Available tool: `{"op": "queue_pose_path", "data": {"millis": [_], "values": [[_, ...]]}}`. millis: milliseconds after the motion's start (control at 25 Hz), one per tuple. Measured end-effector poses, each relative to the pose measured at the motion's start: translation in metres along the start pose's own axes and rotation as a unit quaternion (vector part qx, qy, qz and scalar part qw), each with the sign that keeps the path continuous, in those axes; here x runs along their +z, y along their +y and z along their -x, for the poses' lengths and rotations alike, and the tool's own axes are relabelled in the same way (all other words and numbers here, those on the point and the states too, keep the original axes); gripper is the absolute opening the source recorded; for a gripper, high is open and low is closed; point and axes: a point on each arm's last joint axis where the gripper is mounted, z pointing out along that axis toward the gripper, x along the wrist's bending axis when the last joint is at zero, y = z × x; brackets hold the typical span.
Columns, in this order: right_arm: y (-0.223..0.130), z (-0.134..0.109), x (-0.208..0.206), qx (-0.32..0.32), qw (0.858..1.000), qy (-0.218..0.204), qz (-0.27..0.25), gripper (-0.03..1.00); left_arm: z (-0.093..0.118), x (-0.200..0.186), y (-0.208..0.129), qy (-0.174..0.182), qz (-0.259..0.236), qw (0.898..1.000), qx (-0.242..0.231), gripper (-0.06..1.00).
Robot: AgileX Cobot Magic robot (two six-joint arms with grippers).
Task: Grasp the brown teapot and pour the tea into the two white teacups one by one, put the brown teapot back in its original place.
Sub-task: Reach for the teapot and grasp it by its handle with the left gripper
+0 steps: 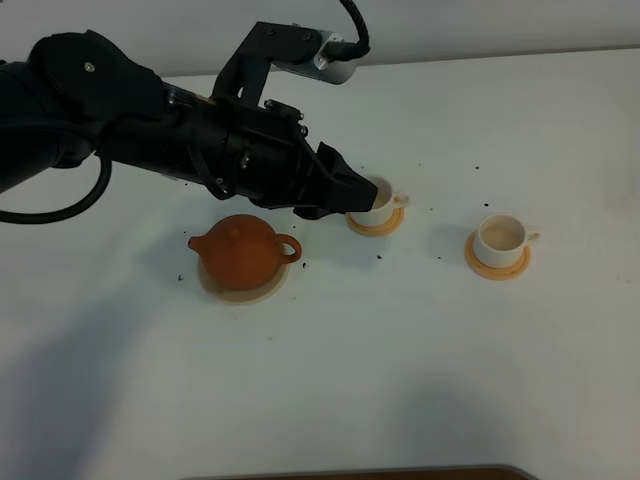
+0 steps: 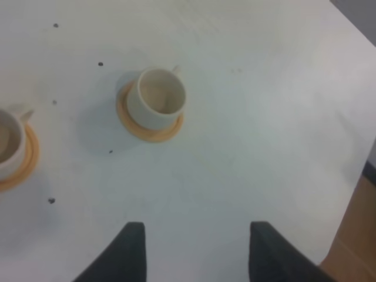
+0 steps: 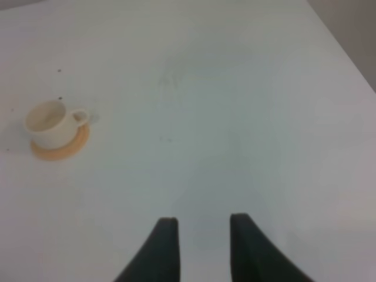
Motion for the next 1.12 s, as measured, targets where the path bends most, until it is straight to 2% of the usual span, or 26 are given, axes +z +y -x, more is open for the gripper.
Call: {"op": "queue_pose_path", "data": {"millis": [200,440,600,800,960,1120], "values": [[0.0,0.0,0.0,0.0,1.0,0.0,0.0,0.24,-0.008,0.002,-0.007,0.047,-0.035,0.998,-0.034,0.44],[0.0,0.0,0.0,0.0,1.0,0.0,0.0,0.24,-0.016,-0.002,-0.013,0.097,-0.095,0.99,-0.044,0.44],[0.0,0.0,0.0,0.0,1.0,0.0,0.0,0.24,-0.018,-0.006,0.0,0.119,-0.15,0.98,-0.046,0.44],[0.0,0.0,0.0,0.0,1.0,0.0,0.0,0.24,-0.022,0.004,0.014,0.139,-0.23,0.962,-0.045,0.44],[0.0,0.0,0.0,0.0,1.0,0.0,0.0,0.24,-0.019,0.031,0.019,0.153,-0.256,0.954,-0.028,0.44],[0.0,0.0,0.0,0.0,1.0,0.0,0.0,0.24,-0.026,0.058,0.014,0.165,-0.276,0.947,-0.024,0.44]]}}
